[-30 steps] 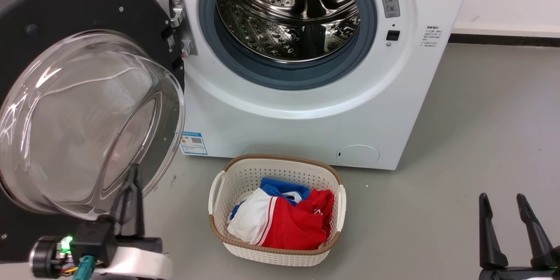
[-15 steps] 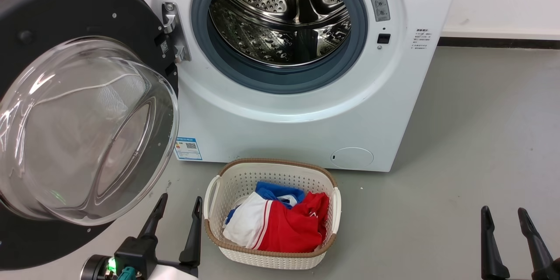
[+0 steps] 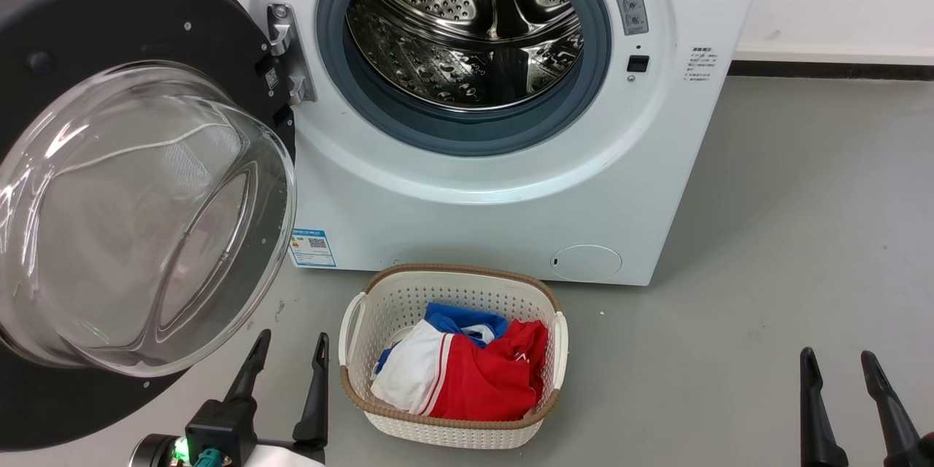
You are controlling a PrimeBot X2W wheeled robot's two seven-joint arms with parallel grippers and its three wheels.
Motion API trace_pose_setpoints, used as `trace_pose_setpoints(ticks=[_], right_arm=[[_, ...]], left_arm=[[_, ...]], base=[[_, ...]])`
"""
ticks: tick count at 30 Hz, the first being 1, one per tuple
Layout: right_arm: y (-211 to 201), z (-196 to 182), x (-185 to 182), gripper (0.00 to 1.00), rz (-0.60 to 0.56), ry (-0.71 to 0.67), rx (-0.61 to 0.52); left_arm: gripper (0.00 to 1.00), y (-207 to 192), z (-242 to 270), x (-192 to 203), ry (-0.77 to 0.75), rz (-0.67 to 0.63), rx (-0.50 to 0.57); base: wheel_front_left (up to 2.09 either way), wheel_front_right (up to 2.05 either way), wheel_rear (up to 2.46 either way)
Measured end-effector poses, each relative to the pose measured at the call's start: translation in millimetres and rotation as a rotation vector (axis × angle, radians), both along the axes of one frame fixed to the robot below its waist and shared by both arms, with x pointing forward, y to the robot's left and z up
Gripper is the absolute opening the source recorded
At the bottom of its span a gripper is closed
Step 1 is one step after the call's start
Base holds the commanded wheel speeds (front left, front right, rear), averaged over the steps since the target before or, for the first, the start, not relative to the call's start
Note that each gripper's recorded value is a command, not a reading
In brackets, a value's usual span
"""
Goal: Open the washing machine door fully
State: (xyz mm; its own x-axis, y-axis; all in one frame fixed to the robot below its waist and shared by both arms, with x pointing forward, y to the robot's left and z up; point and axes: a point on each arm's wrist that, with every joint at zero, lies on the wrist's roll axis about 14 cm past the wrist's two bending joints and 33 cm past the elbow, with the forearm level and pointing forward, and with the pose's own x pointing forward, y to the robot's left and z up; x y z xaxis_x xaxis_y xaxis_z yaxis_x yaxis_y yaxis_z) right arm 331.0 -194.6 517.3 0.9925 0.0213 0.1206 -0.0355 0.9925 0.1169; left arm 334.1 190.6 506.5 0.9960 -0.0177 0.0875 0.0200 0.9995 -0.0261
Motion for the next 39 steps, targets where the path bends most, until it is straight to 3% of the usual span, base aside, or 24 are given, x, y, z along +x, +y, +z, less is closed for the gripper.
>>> trace_pose_setpoints(ticks=[7, 8, 14, 39], right_arm=[[0, -1, 0, 1.0, 0.001, 0.002, 0.002], [0, -3, 0, 0.0, 0.001, 0.011, 0.004], [0, -22, -3, 0.0, -0.004, 0.072, 0.028], [-5, -29, 14, 0.0, -0.038, 0.12, 0.475]], left_arm=[[1.0, 5, 1, 0, -0.001, 0.023, 0.013], [0.0, 4, -2, -1, 0.008, 0.023, 0.011], [0.0, 4, -31, -11, 0.101, 0.031, -0.016], [0.0, 20, -32, 3, 0.136, 0.104, -0.484]], base=[[0.0, 0.0, 0.0], [0.0, 0.0, 0.0], [0.0, 0.0, 0.0], [0.0, 0.0, 0.0]])
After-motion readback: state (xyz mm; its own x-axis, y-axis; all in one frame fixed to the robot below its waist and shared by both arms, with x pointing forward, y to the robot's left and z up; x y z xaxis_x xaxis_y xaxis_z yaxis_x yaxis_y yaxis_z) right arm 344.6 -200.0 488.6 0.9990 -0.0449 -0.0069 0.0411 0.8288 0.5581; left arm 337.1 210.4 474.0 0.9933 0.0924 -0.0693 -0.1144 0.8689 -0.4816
